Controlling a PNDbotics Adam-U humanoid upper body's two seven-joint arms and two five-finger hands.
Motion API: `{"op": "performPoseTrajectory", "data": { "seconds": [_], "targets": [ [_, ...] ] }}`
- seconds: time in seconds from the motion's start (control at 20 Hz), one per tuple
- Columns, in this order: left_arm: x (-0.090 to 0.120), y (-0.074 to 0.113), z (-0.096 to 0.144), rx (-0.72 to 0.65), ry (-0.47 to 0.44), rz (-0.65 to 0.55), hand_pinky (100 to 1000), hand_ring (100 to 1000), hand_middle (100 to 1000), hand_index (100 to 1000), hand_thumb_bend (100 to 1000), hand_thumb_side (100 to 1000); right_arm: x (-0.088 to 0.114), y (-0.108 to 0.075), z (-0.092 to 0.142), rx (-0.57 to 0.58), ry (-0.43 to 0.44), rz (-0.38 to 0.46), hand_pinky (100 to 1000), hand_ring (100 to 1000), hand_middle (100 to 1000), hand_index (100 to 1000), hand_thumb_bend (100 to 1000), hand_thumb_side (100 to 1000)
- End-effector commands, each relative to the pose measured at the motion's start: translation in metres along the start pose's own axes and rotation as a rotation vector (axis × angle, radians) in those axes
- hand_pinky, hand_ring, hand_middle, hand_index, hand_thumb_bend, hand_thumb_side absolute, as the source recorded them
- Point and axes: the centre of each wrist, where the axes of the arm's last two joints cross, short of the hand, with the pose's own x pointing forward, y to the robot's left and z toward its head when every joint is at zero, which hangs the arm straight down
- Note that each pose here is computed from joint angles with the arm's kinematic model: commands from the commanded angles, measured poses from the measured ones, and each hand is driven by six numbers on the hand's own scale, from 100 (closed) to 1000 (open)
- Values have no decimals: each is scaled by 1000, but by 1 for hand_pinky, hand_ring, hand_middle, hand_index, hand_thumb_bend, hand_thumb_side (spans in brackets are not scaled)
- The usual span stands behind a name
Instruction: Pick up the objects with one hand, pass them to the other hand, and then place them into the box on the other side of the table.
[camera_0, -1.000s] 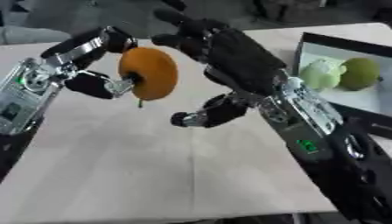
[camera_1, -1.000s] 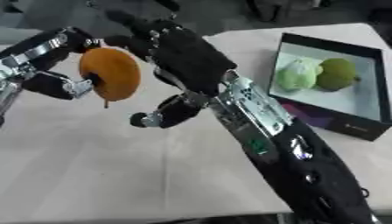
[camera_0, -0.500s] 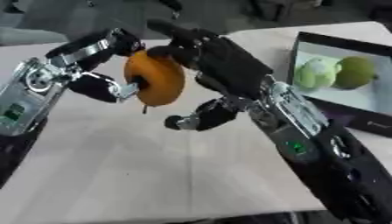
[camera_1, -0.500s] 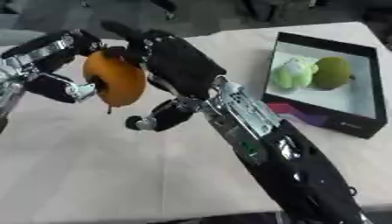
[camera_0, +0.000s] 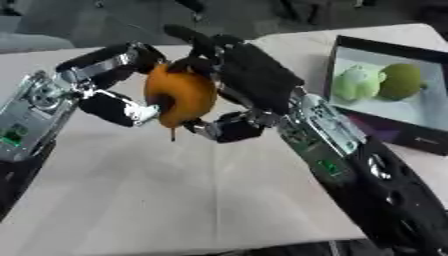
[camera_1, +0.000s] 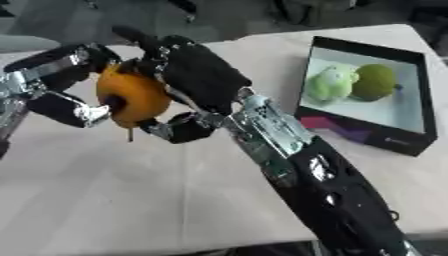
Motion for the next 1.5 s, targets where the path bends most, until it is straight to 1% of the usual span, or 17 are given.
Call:
{"op": "performPoseTrajectory", "data": {
  "seconds": [0.05, 0.1, 0.15, 0.2, 0.25, 0.3, 0.4, 0.45, 0.55, 0.7, 0.9, 1.05, 1.15, 1.2, 1.3, 1.35, 1.5],
  "targets": [
    [10, 8, -2, -8, -32, -32, 589, 462, 441, 580, 100, 227, 0, -4, -4, -62, 8, -6, 755, 681, 1000, 462, 100, 177],
    [10, 9, -1, -12, -30, -34, 600, 479, 458, 600, 100, 260, -1, -4, -4, -74, 13, -13, 750, 675, 1000, 363, 100, 100],
    [9, 9, -1, -20, -28, -37, 603, 484, 463, 607, 100, 276, -1, -3, -3, -81, 17, -22, 751, 677, 1000, 335, 100, 100],
    [8, 9, 1, -27, -26, -43, 607, 489, 468, 614, 124, 298, -1, -2, -3, -82, 20, -30, 751, 679, 1000, 306, 100, 100],
    [7, 10, 2, -34, -26, -45, 624, 518, 498, 652, 304, 414, -2, -1, -3, -79, 23, -37, 752, 682, 1000, 276, 100, 100],
    [5, 11, 4, -44, -27, -48, 626, 522, 502, 657, 322, 427, -2, 0, -3, -74, 26, -44, 752, 682, 1000, 272, 100, 100],
    [2, 13, 10, -54, -23, -55, 645, 545, 528, 691, 556, 564, -3, 1, -2, -68, 31, -54, 751, 679, 1000, 244, 103, 100],
    [-1, 16, 15, -48, -20, -53, 654, 558, 543, 708, 631, 605, -4, 1, -1, -66, 35, -56, 750, 673, 1000, 236, 105, 100],
    [-6, 22, 25, -22, -9, -50, 668, 575, 560, 728, 721, 653, -6, 0, 0, -68, 43, -58, 749, 669, 1000, 232, 103, 100],
    [-15, 36, 46, 42, 37, -52, 683, 594, 582, 752, 778, 708, -9, -3, 3, -85, 60, -54, 745, 665, 1000, 232, 106, 100],
    [-30, 55, 81, 181, 164, -89, 688, 605, 598, 766, 765, 746, -19, -13, 12, -127, 114, -41, 740, 661, 1000, 231, 121, 100],
    [-52, 66, 127, 362, 360, -123, 685, 611, 608, 770, 748, 747, -43, -28, 34, -195, 253, -17, 724, 650, 1000, 228, 171, 100],
    [-65, 66, 156, 489, 467, -131, 680, 606, 601, 762, 715, 747, -65, -36, 53, -239, 385, 15, 713, 638, 1000, 226, 206, 100],
    [-69, 64, 170, 552, 512, -131, 677, 602, 595, 757, 689, 740, -80, -39, 67, -257, 476, 39, 708, 630, 1000, 225, 220, 100],
    [-72, 59, 192, 647, 564, -131, 673, 597, 585, 748, 654, 722, -108, -40, 93, -278, 654, 93, 702, 628, 1000, 228, 249, 100],
    [-71, 56, 202, 688, 577, -133, 672, 596, 584, 747, 641, 714, -126, -38, 110, -274, 766, 125, 699, 626, 1000, 233, 253, 100],
    [-62, 45, 222, 776, 584, -149, 667, 589, 575, 741, 588, 695, -170, -28, 156, -240, 1048, 209, 688, 619, 1000, 265, 241, 100]
  ]
}}
